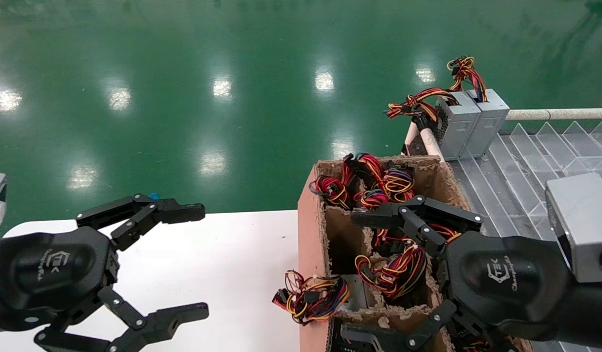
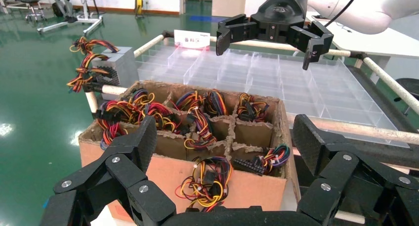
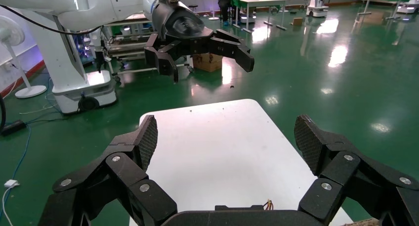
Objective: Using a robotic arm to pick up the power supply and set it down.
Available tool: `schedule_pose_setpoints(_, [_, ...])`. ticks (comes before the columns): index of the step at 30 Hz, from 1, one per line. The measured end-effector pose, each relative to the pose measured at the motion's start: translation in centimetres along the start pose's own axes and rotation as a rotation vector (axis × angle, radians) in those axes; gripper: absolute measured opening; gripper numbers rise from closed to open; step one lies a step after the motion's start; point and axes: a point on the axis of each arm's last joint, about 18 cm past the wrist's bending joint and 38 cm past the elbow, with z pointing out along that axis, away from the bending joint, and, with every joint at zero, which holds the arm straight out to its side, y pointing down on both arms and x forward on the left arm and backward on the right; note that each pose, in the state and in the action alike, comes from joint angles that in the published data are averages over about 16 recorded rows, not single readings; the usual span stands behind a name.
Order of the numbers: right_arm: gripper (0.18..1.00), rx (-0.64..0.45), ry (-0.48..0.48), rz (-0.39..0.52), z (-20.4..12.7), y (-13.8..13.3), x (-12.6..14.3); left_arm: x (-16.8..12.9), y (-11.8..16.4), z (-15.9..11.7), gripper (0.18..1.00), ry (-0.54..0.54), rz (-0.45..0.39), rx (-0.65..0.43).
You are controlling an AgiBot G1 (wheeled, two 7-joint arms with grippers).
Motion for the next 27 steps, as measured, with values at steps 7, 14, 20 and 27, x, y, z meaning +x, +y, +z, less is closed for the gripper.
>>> schedule_pose_setpoints(7, [1.0,0.0,0.0,0.0,0.0,0.0,0.0,0.0,0.0,0.0,0.989,0.0,0.0,0.0])
schedule_pose_setpoints(14, [1.0,0.0,0.0,0.0,0.0,0.0,0.0,0.0,0.0,0.0,0.941,0.0,0.0,0.0])
schedule_pose_setpoints(20, [1.0,0.0,0.0,0.0,0.0,0.0,0.0,0.0,0.0,0.0,0.863,0.0,0.0,0.0])
schedule_pose_setpoints(27, [1.0,0.0,0.0,0.0,0.0,0.0,-0.01,0.0,0.0,0.0,0.724,0.0,0.0,0.0])
